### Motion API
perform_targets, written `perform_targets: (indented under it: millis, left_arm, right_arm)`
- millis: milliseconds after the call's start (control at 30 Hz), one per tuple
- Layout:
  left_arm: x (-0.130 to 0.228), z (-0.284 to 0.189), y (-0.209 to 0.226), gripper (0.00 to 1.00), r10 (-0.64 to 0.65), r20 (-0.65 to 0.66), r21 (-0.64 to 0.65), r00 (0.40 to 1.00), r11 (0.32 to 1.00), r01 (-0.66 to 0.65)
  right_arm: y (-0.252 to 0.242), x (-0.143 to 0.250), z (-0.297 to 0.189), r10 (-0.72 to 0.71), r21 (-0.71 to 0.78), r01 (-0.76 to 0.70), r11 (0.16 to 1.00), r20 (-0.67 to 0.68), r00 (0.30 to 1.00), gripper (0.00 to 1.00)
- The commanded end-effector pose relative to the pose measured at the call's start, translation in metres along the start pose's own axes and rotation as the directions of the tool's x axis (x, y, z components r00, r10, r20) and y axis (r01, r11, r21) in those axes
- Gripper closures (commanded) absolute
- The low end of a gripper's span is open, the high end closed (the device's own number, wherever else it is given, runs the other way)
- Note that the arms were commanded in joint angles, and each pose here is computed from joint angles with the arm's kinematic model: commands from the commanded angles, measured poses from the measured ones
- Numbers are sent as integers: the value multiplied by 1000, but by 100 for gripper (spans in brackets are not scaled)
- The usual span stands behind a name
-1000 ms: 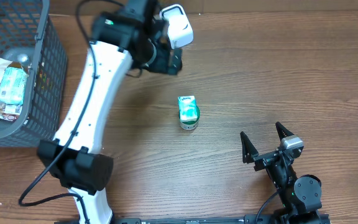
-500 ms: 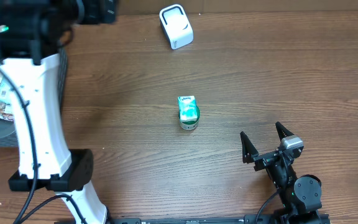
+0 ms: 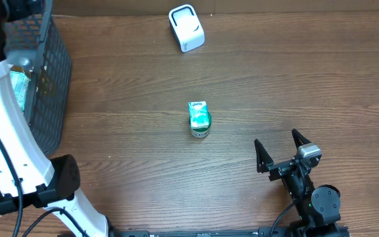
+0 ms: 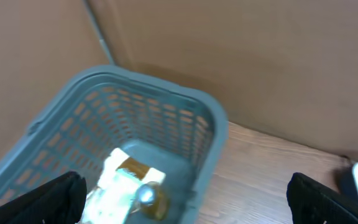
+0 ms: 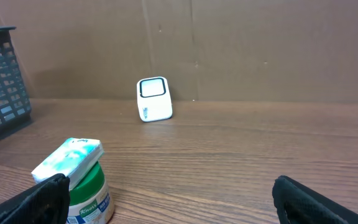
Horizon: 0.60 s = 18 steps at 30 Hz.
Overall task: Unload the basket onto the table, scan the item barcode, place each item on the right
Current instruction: 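Move the left gripper back into the basket toward the yellow oil bottle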
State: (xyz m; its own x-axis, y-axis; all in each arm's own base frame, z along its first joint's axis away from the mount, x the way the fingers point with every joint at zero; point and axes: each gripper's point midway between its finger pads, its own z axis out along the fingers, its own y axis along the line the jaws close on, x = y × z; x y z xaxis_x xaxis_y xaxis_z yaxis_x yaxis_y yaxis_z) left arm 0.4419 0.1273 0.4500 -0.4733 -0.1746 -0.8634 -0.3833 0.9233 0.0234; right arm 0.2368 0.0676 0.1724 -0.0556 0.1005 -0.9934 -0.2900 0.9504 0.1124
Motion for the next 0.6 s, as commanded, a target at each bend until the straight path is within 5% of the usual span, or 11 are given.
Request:
perform_targets:
  millis: [0, 267, 567]
  left_arm:
    - [-4, -6, 30, 0, -9, 16, -73, 1000, 997, 10]
    - [11, 8, 71, 0, -51, -45, -157, 998, 987, 43]
    - [69, 57, 105, 0, -93, -255, -220, 962, 975, 35]
  right_arm:
    - [2, 2, 0, -6, -9, 6, 1000, 2, 1000, 0]
    - [2, 2, 0, -6, -9, 6, 1000, 2, 1000, 0]
    - [2, 2, 0, -6, -9, 6, 1000, 2, 1000, 0]
